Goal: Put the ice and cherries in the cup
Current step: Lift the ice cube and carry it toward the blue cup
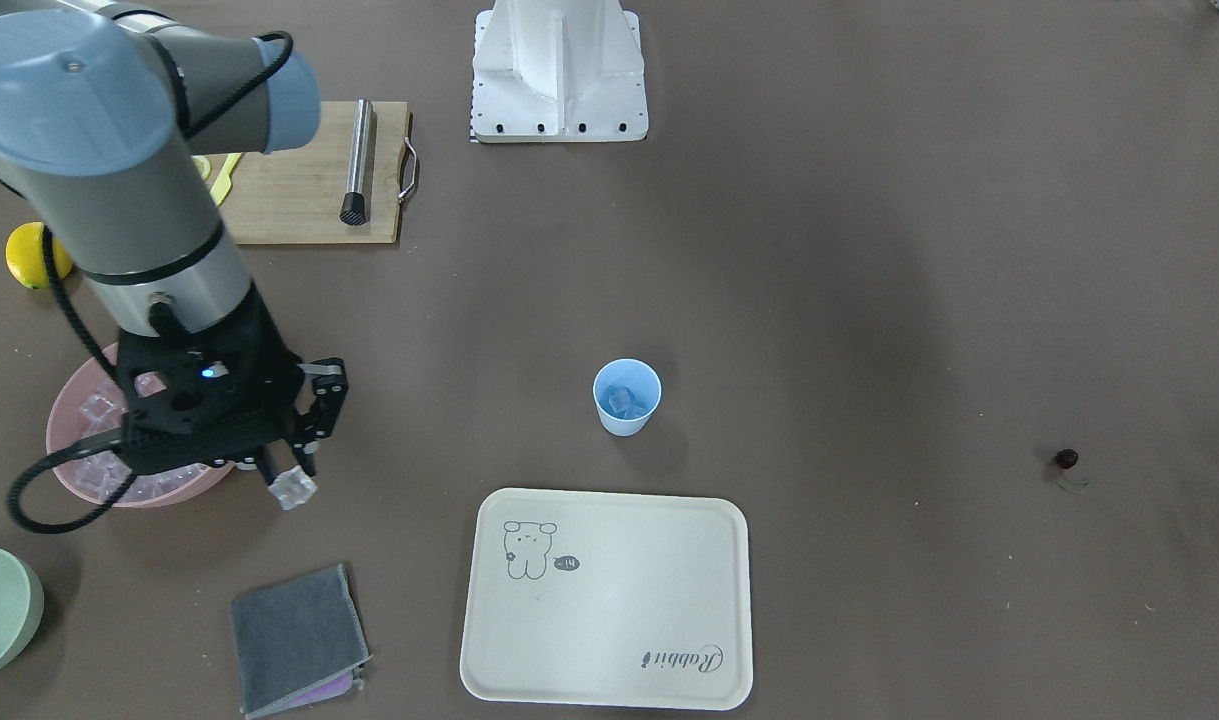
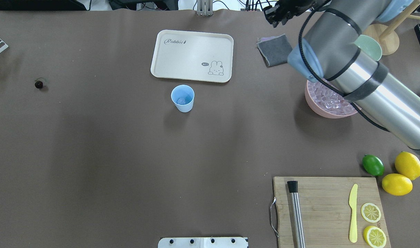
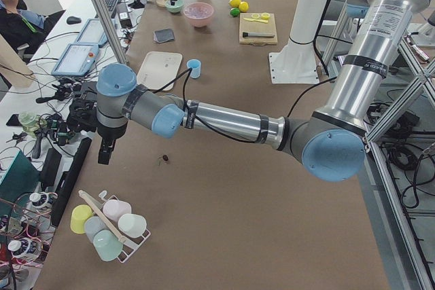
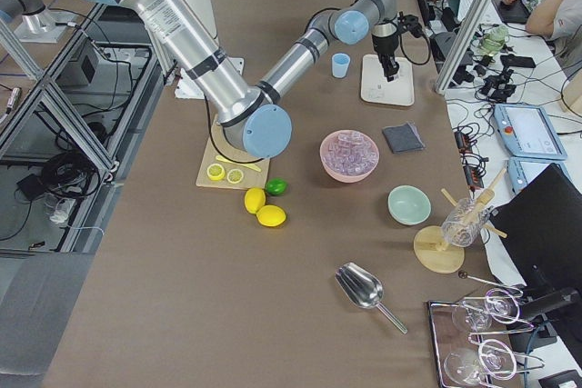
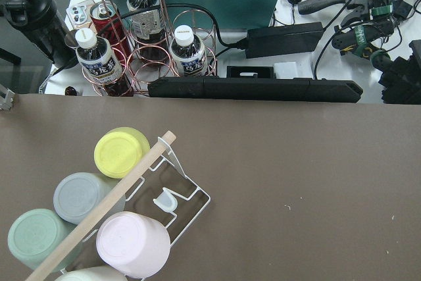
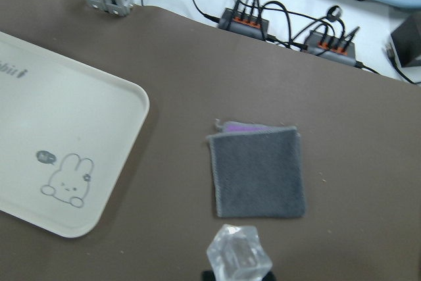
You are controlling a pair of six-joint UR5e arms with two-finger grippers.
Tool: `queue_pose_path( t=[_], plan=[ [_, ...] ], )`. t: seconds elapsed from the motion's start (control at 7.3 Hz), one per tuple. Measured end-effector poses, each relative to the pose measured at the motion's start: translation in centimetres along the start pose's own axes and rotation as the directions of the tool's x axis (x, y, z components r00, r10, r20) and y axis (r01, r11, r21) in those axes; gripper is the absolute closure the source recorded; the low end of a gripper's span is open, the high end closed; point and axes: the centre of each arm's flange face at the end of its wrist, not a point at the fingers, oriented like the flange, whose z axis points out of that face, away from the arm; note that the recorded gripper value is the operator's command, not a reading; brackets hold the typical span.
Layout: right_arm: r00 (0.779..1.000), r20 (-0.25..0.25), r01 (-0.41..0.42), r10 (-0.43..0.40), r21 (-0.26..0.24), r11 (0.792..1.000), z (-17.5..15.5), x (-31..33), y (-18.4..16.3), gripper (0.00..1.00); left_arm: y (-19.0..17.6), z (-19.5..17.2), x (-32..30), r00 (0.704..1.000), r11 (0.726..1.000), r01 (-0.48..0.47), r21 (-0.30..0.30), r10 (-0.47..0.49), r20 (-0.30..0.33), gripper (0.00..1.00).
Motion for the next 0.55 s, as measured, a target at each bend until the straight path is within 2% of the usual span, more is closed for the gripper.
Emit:
queue_pose_path(
  t=[0.27,0.55],
  plan=[
    [0.997,0.056,0.055,-0.057,0.038,0.998,1.9,-8.7,-1.0,1.0,0.5,0.3,-0.4,1.0,1.0,0.003,-0.004,-0.003,0.0,0.02],
    [0.988,0.089,0.118,-0.124,0.064,0.991,3.6,-16.8,0.7,1.0,0.7,0.4,-0.6,1.0,1.0,0.005,-0.007,-0.005,0.002,0.02]
  ],
)
